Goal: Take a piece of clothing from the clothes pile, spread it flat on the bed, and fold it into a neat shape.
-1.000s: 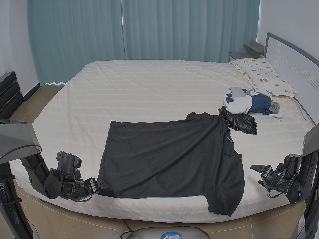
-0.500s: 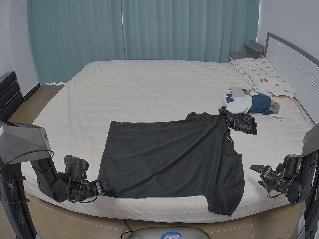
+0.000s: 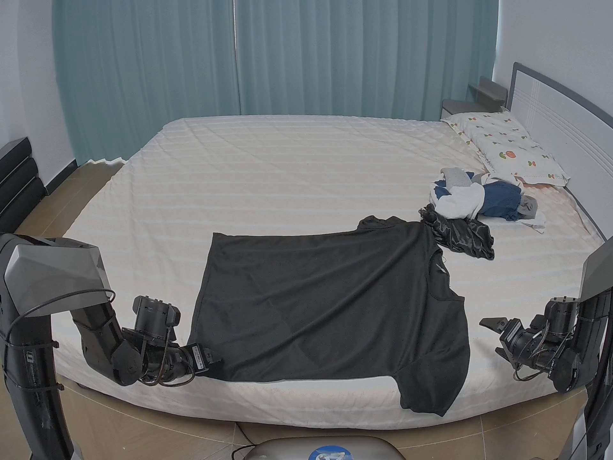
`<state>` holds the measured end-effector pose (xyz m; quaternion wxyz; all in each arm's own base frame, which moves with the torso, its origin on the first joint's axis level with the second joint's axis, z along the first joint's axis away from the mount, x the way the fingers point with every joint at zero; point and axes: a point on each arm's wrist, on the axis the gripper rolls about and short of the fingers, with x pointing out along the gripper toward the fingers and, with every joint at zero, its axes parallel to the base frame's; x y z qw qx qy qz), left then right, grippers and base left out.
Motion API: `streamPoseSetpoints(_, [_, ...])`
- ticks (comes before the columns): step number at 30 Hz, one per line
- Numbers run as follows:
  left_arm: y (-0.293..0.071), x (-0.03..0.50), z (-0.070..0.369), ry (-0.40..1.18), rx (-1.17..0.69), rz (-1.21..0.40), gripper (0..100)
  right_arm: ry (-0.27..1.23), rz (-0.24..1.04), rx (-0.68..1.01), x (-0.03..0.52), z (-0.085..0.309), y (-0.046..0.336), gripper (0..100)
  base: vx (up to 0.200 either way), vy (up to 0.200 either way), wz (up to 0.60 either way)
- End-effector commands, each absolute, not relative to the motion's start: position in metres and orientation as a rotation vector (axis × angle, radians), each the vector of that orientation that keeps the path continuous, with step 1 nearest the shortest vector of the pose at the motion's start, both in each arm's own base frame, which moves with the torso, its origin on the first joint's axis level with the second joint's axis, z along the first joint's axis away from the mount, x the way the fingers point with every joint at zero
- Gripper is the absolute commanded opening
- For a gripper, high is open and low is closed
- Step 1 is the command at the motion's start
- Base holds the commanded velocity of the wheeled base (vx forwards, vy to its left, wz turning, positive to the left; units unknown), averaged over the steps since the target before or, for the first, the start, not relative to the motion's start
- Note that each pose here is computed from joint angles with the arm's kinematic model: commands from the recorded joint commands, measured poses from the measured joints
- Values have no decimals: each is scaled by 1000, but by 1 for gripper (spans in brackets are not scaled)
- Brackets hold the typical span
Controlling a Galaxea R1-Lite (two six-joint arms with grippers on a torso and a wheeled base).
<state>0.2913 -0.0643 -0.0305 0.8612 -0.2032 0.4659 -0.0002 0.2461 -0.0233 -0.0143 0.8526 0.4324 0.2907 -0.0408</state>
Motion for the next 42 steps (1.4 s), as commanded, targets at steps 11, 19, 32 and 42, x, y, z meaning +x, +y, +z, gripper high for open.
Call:
streamPoseSetpoints(11, [-65, 289, -31, 942, -380, 115, 0, 641, -86, 872, 241, -19, -23, 100, 0, 0, 0])
streamPoseSetpoints(19, [-67, 290, -24, 913, -464, 140, 0, 768, -39, 710, 232, -44, -14, 100, 0, 0, 0])
streamPoseSetpoints(32, [-67, 287, -23, 949, -604, 117, 0, 691, 77, 660, 272, -53, 11, 100, 0, 0, 0])
streamPoseSetpoints(42, [-67, 287, -22, 949, -606, 117, 0, 651, 80, 643, 296, -67, 10, 0, 0, 0, 0])
